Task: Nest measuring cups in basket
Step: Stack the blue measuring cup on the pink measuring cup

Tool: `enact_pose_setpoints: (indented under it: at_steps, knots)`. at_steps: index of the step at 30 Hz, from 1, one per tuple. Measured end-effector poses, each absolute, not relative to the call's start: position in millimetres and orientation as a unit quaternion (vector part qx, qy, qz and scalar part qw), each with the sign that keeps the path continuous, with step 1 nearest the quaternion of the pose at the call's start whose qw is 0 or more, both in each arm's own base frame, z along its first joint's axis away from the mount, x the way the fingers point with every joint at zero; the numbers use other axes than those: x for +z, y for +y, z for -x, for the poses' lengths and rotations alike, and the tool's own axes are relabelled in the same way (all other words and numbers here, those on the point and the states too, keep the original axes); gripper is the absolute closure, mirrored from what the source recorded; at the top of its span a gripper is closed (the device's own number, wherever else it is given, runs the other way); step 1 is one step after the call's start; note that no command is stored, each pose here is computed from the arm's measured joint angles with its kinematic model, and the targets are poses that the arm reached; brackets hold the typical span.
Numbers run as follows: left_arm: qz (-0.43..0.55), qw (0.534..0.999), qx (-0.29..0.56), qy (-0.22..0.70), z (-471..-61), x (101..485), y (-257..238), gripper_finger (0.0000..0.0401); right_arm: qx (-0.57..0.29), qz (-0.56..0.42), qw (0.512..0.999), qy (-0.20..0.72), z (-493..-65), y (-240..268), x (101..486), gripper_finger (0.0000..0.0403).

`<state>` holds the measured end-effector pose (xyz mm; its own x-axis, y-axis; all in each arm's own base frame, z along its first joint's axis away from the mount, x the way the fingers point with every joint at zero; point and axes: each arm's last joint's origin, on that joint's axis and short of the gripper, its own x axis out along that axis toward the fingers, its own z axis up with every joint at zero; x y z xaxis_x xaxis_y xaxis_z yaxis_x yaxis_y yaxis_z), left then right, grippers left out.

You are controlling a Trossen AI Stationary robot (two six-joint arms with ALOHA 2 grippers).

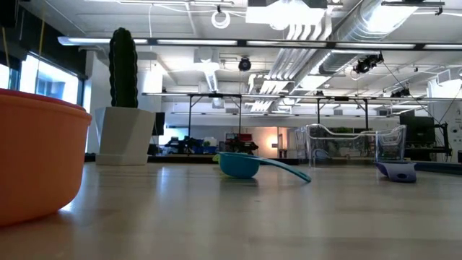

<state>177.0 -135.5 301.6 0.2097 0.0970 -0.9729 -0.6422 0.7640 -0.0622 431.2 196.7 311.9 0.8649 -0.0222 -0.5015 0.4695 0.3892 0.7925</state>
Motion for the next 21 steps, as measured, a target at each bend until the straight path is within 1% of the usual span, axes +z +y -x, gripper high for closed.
enact_pose_setpoints:
  at_steps: [6,12,17,21]
  knots:
    - [0.218,0.732,0.264,0.588,-172.5,301.5,-131.9,0.0327,-0.167,-0.511,0.802,0.26,-450.7,207.7,305.0,0.0402]
    - [0.212,0.729,0.27,0.592,-170.8,301.6,-130.5,0.0327,-0.172,-0.511,0.786,0.303,-468.3,218.2,280.4,0.0402]
    - [0.213,0.728,0.271,0.592,-170.7,301.6,-130.5,0.0327,-0.193,-0.508,0.76,0.356,-473.9,223.0,249.9,0.0402]
    - [0.215,0.728,0.272,0.592,-170.7,301.6,-130.6,0.0327,-0.205,-0.506,0.752,0.371,-475.1,224.0,238.8,0.0402]
